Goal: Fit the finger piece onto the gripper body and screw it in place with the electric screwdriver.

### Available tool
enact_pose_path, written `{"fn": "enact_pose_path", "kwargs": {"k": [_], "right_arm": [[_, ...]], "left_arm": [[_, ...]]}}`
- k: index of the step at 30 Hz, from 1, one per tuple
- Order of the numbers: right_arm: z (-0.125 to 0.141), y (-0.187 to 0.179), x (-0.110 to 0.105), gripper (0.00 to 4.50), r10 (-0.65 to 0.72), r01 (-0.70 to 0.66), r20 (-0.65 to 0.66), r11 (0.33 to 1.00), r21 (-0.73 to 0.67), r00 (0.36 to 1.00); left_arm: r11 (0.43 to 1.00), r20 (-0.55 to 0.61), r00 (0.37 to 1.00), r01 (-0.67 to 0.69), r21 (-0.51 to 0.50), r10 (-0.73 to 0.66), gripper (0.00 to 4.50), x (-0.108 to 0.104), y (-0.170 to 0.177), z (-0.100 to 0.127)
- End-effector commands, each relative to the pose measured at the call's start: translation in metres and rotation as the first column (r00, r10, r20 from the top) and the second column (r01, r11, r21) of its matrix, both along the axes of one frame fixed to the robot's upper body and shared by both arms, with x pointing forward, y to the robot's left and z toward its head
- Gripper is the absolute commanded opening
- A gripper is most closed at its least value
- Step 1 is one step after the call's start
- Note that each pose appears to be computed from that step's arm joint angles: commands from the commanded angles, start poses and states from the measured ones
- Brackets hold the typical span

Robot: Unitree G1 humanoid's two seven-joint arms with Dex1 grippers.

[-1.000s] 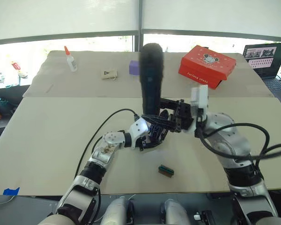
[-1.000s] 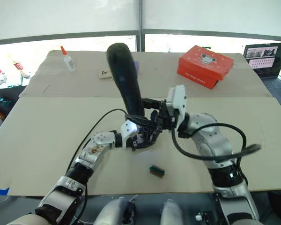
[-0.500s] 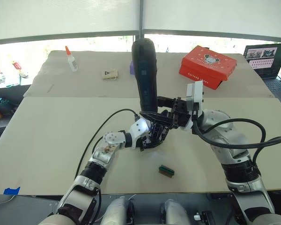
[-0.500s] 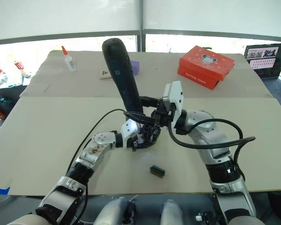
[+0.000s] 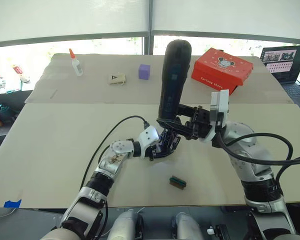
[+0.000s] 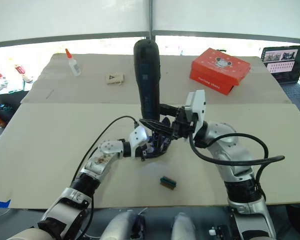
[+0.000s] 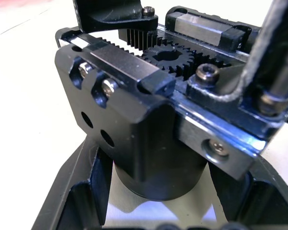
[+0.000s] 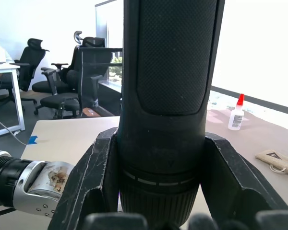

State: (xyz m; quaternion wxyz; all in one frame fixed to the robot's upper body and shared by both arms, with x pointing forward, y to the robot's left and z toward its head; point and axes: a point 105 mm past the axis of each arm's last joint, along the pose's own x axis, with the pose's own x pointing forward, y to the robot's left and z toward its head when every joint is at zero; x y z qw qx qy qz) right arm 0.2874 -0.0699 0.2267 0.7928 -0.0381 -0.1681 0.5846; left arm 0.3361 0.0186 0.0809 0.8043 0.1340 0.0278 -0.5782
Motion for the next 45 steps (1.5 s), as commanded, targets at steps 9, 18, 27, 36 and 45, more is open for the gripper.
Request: {"fn": "enact_pose_path", "kwargs": {"k": [9, 18, 27, 36, 45], "right_arm": [[0.064, -0.004, -0.025, 1.94, 0.017, -0.034, 0.146, 0.993, 0.117, 0.989], [0.075, -0.008, -0.027, 1.94, 0.051, -0.064, 0.084, 0.987, 0.148, 0.995], [0.103, -0.039, -0.027, 1.94, 0.165, -0.125, -0.240, 0.977, 0.173, 0.957], [0.019, -0.137, 0.005, 1.94, -0.239, 0.180, -0.829, 0.969, -0.169, 0.506], [-0.074, -0.207, 0.007, 1.94, -0.583, 0.195, -0.778, 0.812, -0.550, 0.234]], "left_arm": [[1.000, 0.060, 0.998, 0.011, -0.018, -0.010, 2.33, 0.005, 0.000, 0.016], [1.000, 0.047, 0.999, 0.006, -0.018, -0.005, 2.33, 0.005, -0.001, 0.014], [0.998, 0.009, 0.998, 0.055, -0.023, -0.055, 4.50, -0.013, 0.023, 0.028], [0.987, -0.071, 0.988, 0.143, 0.067, -0.138, 4.50, -0.063, 0.098, 0.072], [0.973, -0.089, 0.995, 0.066, 0.222, -0.047, 4.50, -0.074, 0.142, 0.073]]}}
